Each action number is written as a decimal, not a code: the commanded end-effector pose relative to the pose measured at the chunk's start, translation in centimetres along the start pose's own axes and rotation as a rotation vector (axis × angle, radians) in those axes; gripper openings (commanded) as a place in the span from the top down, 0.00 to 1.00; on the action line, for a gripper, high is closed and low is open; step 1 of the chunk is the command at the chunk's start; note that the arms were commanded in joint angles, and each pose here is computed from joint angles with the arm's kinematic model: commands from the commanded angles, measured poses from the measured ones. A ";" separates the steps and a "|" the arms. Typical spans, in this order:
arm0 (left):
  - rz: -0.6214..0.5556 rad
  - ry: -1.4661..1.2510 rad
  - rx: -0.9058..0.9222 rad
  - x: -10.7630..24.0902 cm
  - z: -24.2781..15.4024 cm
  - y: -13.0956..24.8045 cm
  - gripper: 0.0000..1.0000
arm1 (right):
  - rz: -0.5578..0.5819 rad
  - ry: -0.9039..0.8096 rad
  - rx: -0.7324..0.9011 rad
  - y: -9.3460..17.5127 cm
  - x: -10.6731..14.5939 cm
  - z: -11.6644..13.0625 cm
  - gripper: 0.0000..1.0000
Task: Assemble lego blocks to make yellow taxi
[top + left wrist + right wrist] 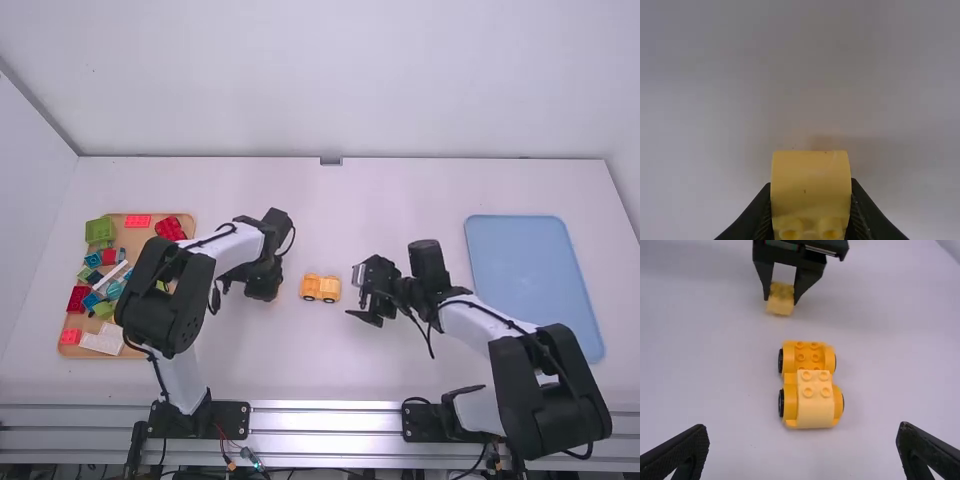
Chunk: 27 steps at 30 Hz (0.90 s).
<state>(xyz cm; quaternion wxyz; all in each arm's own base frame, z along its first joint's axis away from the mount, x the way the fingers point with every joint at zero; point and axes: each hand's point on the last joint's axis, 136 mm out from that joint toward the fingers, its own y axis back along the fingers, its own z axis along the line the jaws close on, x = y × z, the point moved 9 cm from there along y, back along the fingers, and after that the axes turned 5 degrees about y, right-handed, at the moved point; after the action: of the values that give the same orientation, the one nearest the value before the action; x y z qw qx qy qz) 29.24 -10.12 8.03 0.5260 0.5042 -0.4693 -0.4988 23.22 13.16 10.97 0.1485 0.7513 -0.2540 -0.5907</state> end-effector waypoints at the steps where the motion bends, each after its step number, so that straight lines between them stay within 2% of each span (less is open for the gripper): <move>1: 0.030 0.175 -0.009 0.2 -0.2 0.3 0.76 | -0.018 0.008 -0.005 0.0 -0.4 0.2 0.02; 2: 0.034 0.194 -0.011 0.3 -0.2 0.3 0.71 | -0.019 0.008 -0.006 0.0 -0.4 0.2 0.01; 4: 0.026 0.207 -0.002 0.2 -0.3 0.3 0.46 | -0.017 0.005 -0.002 0.1 -0.4 0.1 0.01; 6: 0.020 0.191 0.014 0.2 -0.5 0.3 0.28 | -0.016 0.001 0.001 0.2 -0.3 0.1 0.01; 7: 0.018 0.166 0.027 0.2 -0.7 0.3 0.01 | -0.015 0.000 0.001 0.2 -0.3 0.1 0.01; 14: 0.024 0.044 0.055 0.2 -1.3 0.6 0.01 | -0.015 0.000 0.000 0.2 -0.3 0.1 0.01; 17: 0.004 0.054 0.009 -0.2 -1.0 1.8 0.01 | -0.016 0.002 -0.006 0.1 -0.3 0.2 0.01; 20: -0.030 -0.047 -0.041 -0.7 -0.9 4.2 0.01 | -0.017 0.004 -0.006 0.1 -0.4 0.2 0.01; 23: -0.068 -0.326 0.000 -0.9 -2.3 7.0 0.01 | -0.017 0.005 -0.002 0.1 -0.4 0.1 0.02; 24: -0.096 -0.531 0.033 -0.8 -3.1 8.4 0.01 | -0.018 0.007 -0.002 0.1 -0.4 0.1 0.01; 26: -0.117 -0.732 0.061 -0.5 -3.8 9.4 0.01 | -0.019 0.009 0.001 0.1 -0.4 0.1 0.01; 27: -0.139 -0.918 0.089 -0.3 -4.4 10.5 0.01 | -0.020 0.012 0.003 0.1 -0.4 0.0 0.01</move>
<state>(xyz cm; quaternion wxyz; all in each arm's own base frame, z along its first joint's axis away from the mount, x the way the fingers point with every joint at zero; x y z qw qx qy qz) 33.48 -9.81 16.59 0.3635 0.3955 -0.5821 -0.6104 23.25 13.26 11.04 0.1472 0.7541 -0.2526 -0.5880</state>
